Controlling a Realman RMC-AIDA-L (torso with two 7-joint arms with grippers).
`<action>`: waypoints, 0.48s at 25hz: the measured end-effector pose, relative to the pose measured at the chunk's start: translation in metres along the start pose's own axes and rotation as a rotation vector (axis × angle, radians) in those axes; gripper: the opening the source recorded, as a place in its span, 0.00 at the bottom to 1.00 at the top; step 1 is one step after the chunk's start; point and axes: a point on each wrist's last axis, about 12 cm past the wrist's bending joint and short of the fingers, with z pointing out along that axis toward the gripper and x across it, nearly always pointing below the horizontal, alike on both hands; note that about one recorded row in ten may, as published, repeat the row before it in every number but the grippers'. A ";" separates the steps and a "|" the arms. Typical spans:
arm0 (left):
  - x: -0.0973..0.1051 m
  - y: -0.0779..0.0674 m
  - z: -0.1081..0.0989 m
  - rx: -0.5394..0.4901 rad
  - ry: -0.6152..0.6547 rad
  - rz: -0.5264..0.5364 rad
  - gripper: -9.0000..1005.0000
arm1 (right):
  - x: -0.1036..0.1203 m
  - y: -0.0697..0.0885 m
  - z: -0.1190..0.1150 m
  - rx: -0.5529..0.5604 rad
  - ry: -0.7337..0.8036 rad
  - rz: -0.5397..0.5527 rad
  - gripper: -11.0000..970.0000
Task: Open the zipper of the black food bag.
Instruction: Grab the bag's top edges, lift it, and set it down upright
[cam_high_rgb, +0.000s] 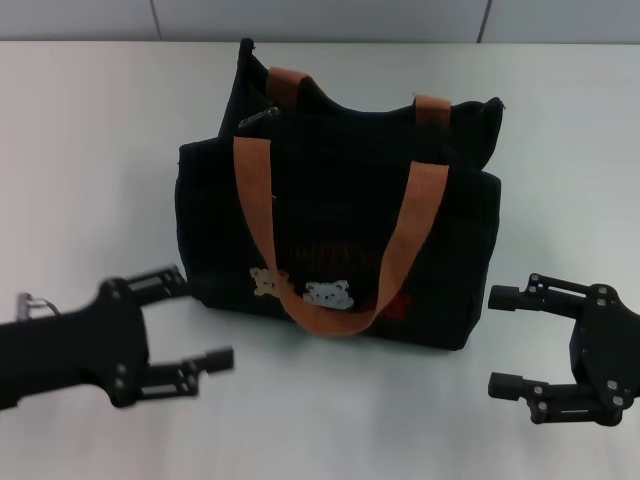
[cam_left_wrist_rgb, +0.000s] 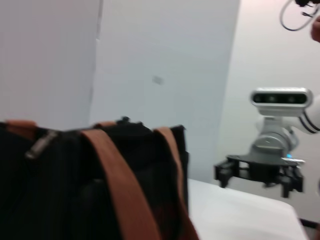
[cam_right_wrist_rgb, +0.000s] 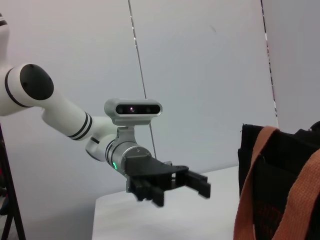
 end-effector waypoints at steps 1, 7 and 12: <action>0.000 0.002 -0.008 -0.071 -0.033 0.017 0.81 | 0.000 0.000 0.000 0.001 -0.001 0.000 0.86; 0.010 0.016 -0.026 -0.378 -0.060 0.010 0.81 | 0.002 0.000 0.001 0.007 0.006 0.005 0.86; 0.012 0.025 -0.010 -0.387 -0.061 0.007 0.81 | 0.003 -0.001 0.002 0.010 0.010 0.007 0.86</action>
